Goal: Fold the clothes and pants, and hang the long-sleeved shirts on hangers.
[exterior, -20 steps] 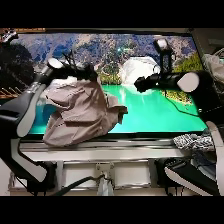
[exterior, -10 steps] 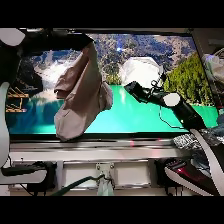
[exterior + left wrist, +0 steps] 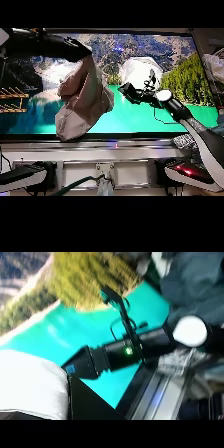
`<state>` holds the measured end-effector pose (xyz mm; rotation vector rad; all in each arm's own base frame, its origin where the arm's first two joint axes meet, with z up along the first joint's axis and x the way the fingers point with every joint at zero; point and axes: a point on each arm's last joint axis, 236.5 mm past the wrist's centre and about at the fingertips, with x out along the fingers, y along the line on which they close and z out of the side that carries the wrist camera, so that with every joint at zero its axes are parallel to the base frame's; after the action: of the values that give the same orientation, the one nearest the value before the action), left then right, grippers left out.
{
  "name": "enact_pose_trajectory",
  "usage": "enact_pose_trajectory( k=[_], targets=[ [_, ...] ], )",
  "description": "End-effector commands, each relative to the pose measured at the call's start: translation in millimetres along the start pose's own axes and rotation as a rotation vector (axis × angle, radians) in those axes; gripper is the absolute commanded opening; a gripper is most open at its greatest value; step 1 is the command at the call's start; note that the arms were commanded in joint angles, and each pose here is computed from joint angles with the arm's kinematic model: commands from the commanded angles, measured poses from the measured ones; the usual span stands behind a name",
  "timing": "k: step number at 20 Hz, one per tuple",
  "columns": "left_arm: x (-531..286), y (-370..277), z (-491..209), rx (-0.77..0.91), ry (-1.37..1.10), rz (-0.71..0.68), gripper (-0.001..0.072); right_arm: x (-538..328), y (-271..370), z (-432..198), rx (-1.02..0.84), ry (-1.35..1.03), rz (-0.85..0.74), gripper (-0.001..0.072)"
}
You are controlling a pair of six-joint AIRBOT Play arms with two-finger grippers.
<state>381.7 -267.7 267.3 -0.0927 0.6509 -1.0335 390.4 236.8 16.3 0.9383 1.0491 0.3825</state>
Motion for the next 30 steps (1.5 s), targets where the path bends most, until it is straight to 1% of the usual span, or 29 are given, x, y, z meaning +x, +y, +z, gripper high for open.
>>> enact_pose_trajectory(
  k=[1,6,11,15,16,20,21,22,23,26,28,30],
  targets=[
    [-12,-5,-13,0.002,0.055,0.031,0.0016,20,11,-6,0.004,0.065,0.086,0.0592],
    [-26,-21,-13,-0.014,0.057,0.022,0.0017,55,25,25,0.068,0.055,0.14,0.0591],
    [-40,-37,-13,-0.003,0.052,0.016,0.0016,94,45,59,0.081,0.074,0.188,0.0585],
    [-47,-44,-10,0.009,0.037,0.019,0.0017,115,48,48,0.091,0.163,0.209,0.0584],
    [-47,-44,-9,0.01,0.036,0.02,0.0016,118,48,43,0.075,0.17,0.198,0.0555],
    [-47,-44,-9,0.01,0.036,0.02,0.0017,136,47,12,0.066,0.225,0.176,0.0547],
    [-47,-44,-9,0.01,0.035,0.02,0.0017,140,48,2,0.059,0.24,0.171,0.0523],
    [-47,-44,-9,0.01,0.036,0.02,0.0017,143,53,-8,0.05,0.252,0.173,0.0451],
    [-47,-44,-9,0.01,0.036,0.02,0.0017,145,56,-15,0.046,0.261,0.175,0.0397],
    [-48,-43,-10,0.011,0.037,0.026,0.0017,145,60,-18,0.038,0.264,0.18,0.0032],
    [-49,-37,-10,0.012,0.04,0.044,0.0017,129,67,6,0.028,0.215,0.201,0.0031],
    [-51,-23,-9,0.015,0.033,0.094,0.0017,95,82,52,-0.02,0.11,0.242,0.0031]
  ],
)
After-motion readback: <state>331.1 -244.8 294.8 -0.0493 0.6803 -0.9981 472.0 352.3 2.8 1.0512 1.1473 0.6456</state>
